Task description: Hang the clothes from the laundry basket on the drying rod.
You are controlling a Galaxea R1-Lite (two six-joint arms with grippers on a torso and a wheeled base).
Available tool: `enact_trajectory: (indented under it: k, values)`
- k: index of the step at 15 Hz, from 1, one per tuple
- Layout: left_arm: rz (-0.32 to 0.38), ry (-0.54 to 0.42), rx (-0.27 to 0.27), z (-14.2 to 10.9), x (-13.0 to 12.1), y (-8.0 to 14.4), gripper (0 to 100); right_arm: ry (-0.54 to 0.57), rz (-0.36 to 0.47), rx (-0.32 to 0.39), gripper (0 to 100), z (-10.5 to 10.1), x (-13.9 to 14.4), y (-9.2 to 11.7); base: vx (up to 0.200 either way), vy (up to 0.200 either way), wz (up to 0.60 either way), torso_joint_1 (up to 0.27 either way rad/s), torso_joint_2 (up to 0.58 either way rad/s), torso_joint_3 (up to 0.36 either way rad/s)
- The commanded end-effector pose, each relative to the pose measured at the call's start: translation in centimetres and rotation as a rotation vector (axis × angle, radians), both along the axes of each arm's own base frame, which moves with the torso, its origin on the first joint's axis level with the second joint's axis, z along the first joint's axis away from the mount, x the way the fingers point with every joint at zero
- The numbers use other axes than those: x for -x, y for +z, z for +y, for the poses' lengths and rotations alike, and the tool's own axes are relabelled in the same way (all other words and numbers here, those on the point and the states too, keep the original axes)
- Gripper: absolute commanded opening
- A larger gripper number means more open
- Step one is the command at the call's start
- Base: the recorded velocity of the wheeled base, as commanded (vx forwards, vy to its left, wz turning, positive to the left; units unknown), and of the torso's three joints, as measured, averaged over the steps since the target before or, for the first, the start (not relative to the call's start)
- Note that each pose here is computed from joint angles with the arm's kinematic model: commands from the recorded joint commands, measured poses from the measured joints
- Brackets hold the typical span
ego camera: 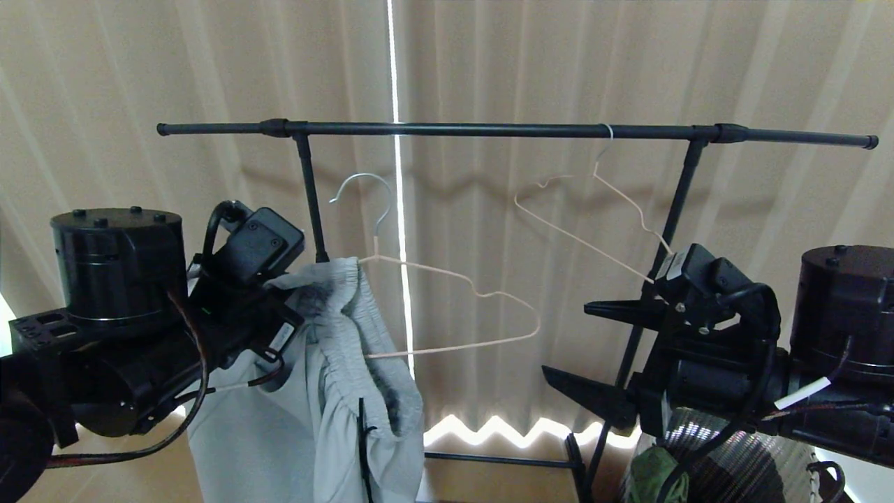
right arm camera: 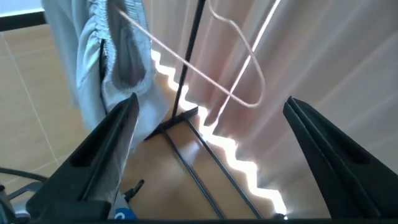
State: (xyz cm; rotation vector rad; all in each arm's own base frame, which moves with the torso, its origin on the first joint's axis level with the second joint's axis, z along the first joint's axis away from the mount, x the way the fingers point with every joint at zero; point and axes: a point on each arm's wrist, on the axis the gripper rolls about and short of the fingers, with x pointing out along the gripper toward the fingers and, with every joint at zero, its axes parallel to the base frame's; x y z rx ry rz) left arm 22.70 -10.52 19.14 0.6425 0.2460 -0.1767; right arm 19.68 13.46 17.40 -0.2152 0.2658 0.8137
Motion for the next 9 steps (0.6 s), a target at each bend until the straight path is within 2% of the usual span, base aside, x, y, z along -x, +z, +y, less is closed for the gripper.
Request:
enact_trajectory:
  k: [1,3,4,7,9]
  values:
    - [0.020,0.025,0.043,0.2,0.2,-0.5,0,-0.001,0.025,0.014,100,-0.2,0.2,-0.8,0.000,0.000,0.00,0.000,0.00,0.000]
    - [0.023,0.028,0.137,0.0,0.4,-0.3,0,0.001,0.052,0.033,100,-0.3,0.5,-2.0,0.000,0.000,0.00,0.000,0.00,0.000]
    - [0.018,0.022,0.164,-0.2,0.5,-0.1,0,0.003,0.056,0.036,100,-0.2,0.3,-2.6,0.000,0.000,0.00,0.000,0.00,0.000]
    - [-0.045,-0.111,0.283,-1.8,1.4,1.8,0,0.018,0.031,0.014,100,0.9,-0.7,-3.7,0.000,0.000,0.00,0.000,0.00,0.000]
    - [-0.074,-0.176,0.318,-2.0,1.5,3.0,0,0.037,0.026,0.004,100,1.6,-0.8,-4.0,0.000,0.000,0.00,0.000,0.00,0.000]
